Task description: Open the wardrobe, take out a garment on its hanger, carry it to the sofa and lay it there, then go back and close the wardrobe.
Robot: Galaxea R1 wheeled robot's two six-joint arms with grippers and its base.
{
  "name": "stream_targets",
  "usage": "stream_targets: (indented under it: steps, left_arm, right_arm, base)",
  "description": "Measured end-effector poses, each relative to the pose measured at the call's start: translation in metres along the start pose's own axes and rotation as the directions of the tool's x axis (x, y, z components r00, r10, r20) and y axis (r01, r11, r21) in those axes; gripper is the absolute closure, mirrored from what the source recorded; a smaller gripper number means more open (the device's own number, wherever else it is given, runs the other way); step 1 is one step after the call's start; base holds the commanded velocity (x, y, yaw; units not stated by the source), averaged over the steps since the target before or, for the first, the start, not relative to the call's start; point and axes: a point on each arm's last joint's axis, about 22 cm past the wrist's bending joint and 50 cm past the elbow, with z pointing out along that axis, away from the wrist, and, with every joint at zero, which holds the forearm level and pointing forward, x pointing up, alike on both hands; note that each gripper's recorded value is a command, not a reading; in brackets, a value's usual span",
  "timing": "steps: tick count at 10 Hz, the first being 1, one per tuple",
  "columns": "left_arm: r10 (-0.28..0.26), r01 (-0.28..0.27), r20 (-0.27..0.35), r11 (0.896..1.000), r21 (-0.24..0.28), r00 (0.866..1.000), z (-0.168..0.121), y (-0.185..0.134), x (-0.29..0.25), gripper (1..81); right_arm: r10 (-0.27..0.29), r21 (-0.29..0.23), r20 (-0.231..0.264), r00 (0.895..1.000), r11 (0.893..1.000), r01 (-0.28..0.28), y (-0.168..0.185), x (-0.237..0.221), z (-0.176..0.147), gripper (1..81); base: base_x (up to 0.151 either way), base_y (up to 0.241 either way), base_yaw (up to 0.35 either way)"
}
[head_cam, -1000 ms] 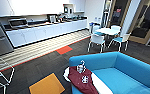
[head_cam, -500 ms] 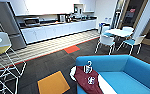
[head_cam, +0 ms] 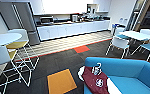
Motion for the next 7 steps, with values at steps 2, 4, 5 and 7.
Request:
stream_targets:
  steps: [2, 4, 5, 7]
  left_arm:
    - [0.000, 0.000, 0.000, 1.000, 0.000, 1.000, 0.0000, -0.0001, 0.0000, 1.0]
    - [0.000, 0.000, 0.001, 1.000, -0.001, 1.000, 0.0003, 0.0007, -0.0007, 1.0]
    - [-0.001, 0.001, 0.002, 1.000, -0.001, 1.000, 0.0009, 0.0018, -0.0020, 1.0]
    - [0.008, -0.008, 0.003, 1.000, -0.010, 1.000, 0.0041, 0.0086, -0.0031, 1.0]
  right_arm:
    - [0.000, 0.000, 0.001, 1.000, 1.000, 0.000, 0.0000, -0.0004, 0.0000, 1.0]
    - [-0.001, 0.001, 0.000, 1.000, 1.000, 0.001, -0.0007, 0.0001, 0.0002, 1.0]
    - [0.000, 0.002, 0.000, 1.000, 1.000, 0.000, -0.0015, -0.0001, 0.0004, 1.0]
    - [-0.001, 0.003, -0.002, 1.000, 1.000, 0.001, -0.0023, 0.0021, 0.0008, 1.0]
  base:
    - [0.000, 0.000, 0.304]
    - [0.000, 0.000, 0.307]
    - [0.000, 0.000, 0.313]
    - [0.000, 0.000, 0.314]
